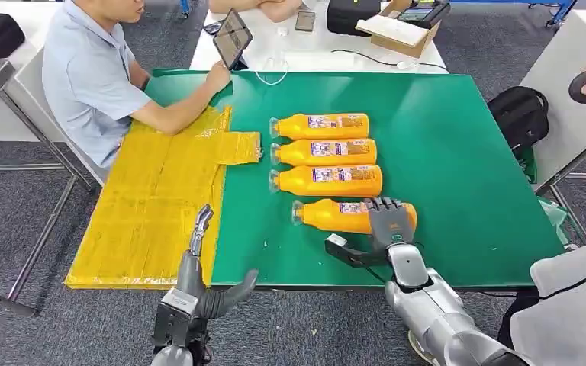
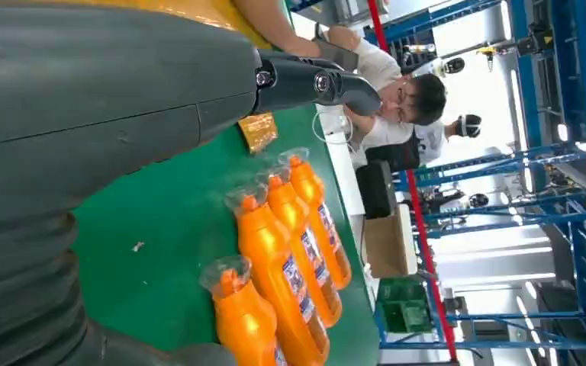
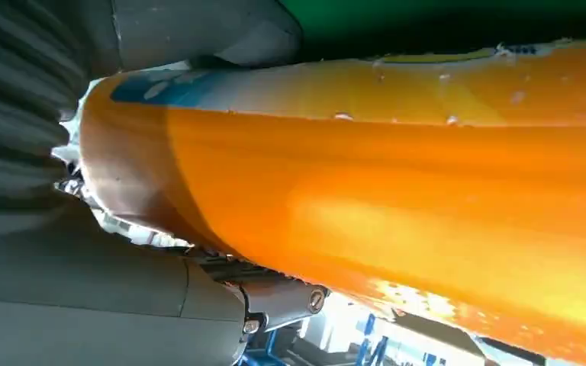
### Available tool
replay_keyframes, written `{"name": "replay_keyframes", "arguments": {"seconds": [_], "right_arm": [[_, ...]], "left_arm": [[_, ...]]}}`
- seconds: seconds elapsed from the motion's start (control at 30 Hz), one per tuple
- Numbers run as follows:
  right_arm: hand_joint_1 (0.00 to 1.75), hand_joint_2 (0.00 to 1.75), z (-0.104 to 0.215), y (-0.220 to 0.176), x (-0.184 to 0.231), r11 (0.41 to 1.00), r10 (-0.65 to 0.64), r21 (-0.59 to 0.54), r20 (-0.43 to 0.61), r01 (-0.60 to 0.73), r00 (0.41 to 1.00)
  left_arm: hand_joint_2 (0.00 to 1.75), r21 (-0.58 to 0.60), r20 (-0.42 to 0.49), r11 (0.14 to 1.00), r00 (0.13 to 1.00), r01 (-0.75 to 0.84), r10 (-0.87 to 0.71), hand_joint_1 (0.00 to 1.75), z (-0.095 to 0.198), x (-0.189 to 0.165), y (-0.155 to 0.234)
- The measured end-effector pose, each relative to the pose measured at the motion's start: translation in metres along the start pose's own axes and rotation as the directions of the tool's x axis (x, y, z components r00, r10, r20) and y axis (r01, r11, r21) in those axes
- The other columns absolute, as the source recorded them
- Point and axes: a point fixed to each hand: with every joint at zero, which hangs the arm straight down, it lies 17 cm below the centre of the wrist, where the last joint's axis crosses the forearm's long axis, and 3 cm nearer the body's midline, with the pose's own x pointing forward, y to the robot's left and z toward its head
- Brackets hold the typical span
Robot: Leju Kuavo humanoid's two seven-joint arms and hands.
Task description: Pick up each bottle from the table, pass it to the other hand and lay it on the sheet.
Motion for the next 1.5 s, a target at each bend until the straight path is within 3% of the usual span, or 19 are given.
{"name": "replay_keyframes", "arguments": {"seconds": [0.27, 0.3, 0.4, 0.47, 0.57, 0.6, 0.7, 0.73, 0.8, 0.9, 1.0, 1.13, 1.23, 1.37, 1.5], "right_arm": [[1.75, 1.75, 0.006, 0.005, 0.021, 0.978, -0.205, -0.003, 0.107, 0.207, 0.973], [1.75, 1.75, 0.007, 0.001, 0.03, 0.954, -0.298, -0.004, 0.136, 0.301, 0.945], [1.75, 1.75, 0.011, -0.014, 0.057, 0.812, -0.573, 0.006, 0.204, 0.584, 0.794], [1.75, 1.75, 0.018, -0.02, 0.079, 0.715, -0.684, 0.022, 0.224, 0.698, 0.694], [1.75, 1.75, 0.033, -0.045, 0.1, 0.495, -0.838, -0.005, 0.261, 0.869, 0.479], [1.75, 1.75, 0.041, -0.051, 0.103, 0.442, -0.862, -0.022, 0.267, 0.897, 0.431], [1.71, 1.75, 0.059, -0.064, 0.115, 0.37, -0.885, -0.041, 0.289, 0.928, 0.366], [1.55, 1.75, 0.063, -0.067, 0.116, 0.356, -0.887, -0.045, 0.297, 0.933, 0.353], [1.75, 1.75, 0.072, -0.078, 0.115, 0.303, -0.89, -0.079, 0.332, 0.95, 0.312], [1.73, 1.75, 0.082, -0.113, 0.103, 0.214, -0.871, -0.196, 0.405, 0.957, 0.278], [1.75, 1.75, 0.086, -0.143, 0.103, 0.156, -0.852, -0.231, 0.461, 0.96, 0.249], [1.75, 1.75, 0.089, -0.161, 0.122, 0.148, -0.833, -0.18, 0.508, 0.972, 0.221], [1.75, 1.75, 0.09, -0.164, 0.161, 0.217, -0.814, -0.069, 0.538, 0.974, 0.219], [1.75, 1.75, 0.101, -0.154, 0.224, 0.336, -0.775, 0.056, 0.584, 0.94, 0.242], [1.75, 1.75, 0.11, -0.146, 0.257, 0.372, -0.769, 0.118, 0.595, 0.921, 0.234]], "left_arm": [[1.75, 0.005, 0.002, 1.0, 1.0, -0.013, 0.013, 0.0, 0.001, -0.001, 0.001], [1.75, 0.016, 0.002, 1.0, 1.0, -0.017, 0.017, 0.0, 0.001, -0.001, 0.003], [1.75, 0.061, -0.017, 0.997, 0.999, -0.043, 0.044, 0.0, 0.003, -0.004, 0.011], [1.75, 0.09, -0.041, 0.993, 0.996, -0.071, 0.075, 0.0, 0.004, -0.008, 0.016], [1.75, 0.182, -0.147, 0.965, 0.965, -0.187, 0.215, 0.0, 0.007, -0.027, 0.027], [1.75, 0.208, -0.174, 0.954, 0.952, -0.215, 0.252, 0.0, 0.009, -0.033, 0.029], [1.75, 0.232, -0.199, 0.945, 0.94, -0.231, 0.279, 0.0, 0.013, -0.039, 0.032], [1.75, 0.237, -0.205, 0.942, 0.936, -0.236, 0.286, 0.0, 0.014, -0.04, 0.032], [1.75, 0.27, -0.265, 0.924, 0.902, -0.271, 0.342, 0.0, 0.018, -0.053, 0.032], [1.75, 0.33, -0.365, 0.87, 0.8, -0.367, 0.476, 0.0, 0.027, -0.075, 0.026], [1.75, 0.261, -0.352, 0.866, 0.793, -0.427, 0.497, 0.0, 0.027, -0.064, 0.01], [1.75, 0.123, -0.313, 0.885, 0.829, -0.448, 0.463, 0.0, 0.027, -0.042, -0.013], [1.75, 0.003, -0.263, 0.895, 0.863, -0.447, 0.431, 0.0, 0.027, -0.019, -0.034], [1.75, -0.041, -0.249, 0.895, 0.872, -0.444, 0.421, 0.0, 0.016, -0.011, -0.041], [1.75, -0.046, -0.239, 0.896, 0.876, -0.441, 0.419, 0.0, 0.009, -0.009, -0.04]]}}
